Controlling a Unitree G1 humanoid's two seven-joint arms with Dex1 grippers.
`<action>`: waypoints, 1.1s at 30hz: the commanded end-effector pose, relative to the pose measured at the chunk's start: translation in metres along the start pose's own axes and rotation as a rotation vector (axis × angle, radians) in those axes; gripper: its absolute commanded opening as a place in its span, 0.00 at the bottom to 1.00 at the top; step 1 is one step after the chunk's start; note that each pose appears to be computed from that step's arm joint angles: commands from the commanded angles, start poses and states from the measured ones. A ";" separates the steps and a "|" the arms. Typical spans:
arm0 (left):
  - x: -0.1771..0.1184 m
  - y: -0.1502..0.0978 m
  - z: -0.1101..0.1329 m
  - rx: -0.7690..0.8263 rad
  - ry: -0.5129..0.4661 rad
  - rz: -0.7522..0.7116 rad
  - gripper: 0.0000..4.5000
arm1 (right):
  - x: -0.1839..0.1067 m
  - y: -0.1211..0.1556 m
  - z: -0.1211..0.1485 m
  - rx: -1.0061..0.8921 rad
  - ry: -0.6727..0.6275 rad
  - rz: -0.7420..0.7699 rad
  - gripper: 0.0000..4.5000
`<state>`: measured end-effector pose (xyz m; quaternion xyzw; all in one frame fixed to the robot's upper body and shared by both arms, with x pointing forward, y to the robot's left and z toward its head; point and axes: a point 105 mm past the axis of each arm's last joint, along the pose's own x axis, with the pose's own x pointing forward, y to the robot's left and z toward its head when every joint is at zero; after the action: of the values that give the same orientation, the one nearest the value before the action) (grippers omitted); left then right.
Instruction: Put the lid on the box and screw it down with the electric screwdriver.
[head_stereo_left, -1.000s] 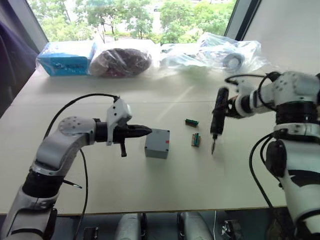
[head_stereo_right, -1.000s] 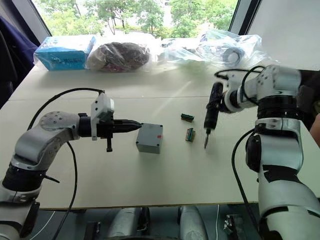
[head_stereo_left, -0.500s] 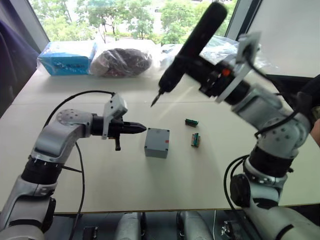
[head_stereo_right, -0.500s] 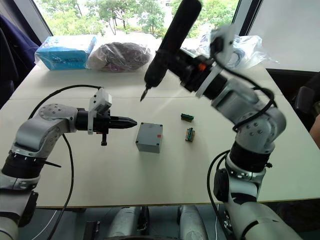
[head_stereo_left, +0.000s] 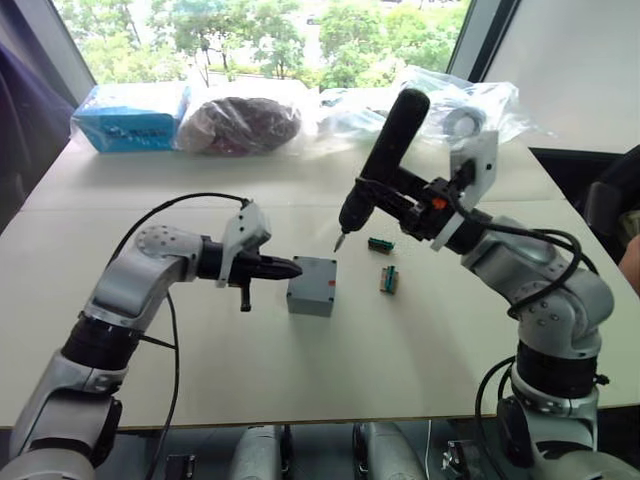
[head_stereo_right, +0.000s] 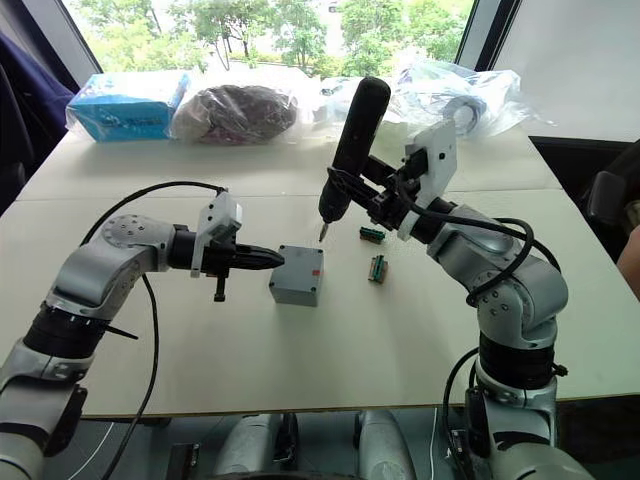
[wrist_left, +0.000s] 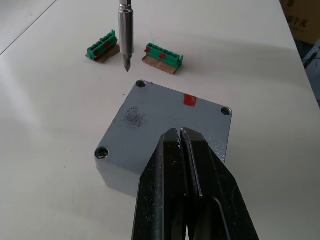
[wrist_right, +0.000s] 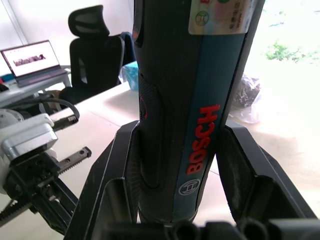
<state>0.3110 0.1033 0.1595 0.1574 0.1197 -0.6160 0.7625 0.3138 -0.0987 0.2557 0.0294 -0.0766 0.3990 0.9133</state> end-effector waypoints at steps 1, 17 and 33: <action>0.004 0.002 0.006 0.061 0.005 -0.007 0.00 | -0.002 0.008 0.018 -0.057 -0.071 0.029 0.43; 0.019 0.004 -0.008 0.078 0.037 -0.024 0.00 | -0.012 0.011 0.027 -0.092 -0.062 0.038 0.43; 0.020 0.002 -0.009 0.072 0.037 -0.021 0.00 | -0.007 0.018 0.015 -0.061 -0.038 0.053 0.43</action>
<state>0.3189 0.0884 0.1442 0.1885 0.1125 -0.6250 0.7491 0.3018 -0.0967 0.2512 0.0145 -0.0596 0.4134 0.9085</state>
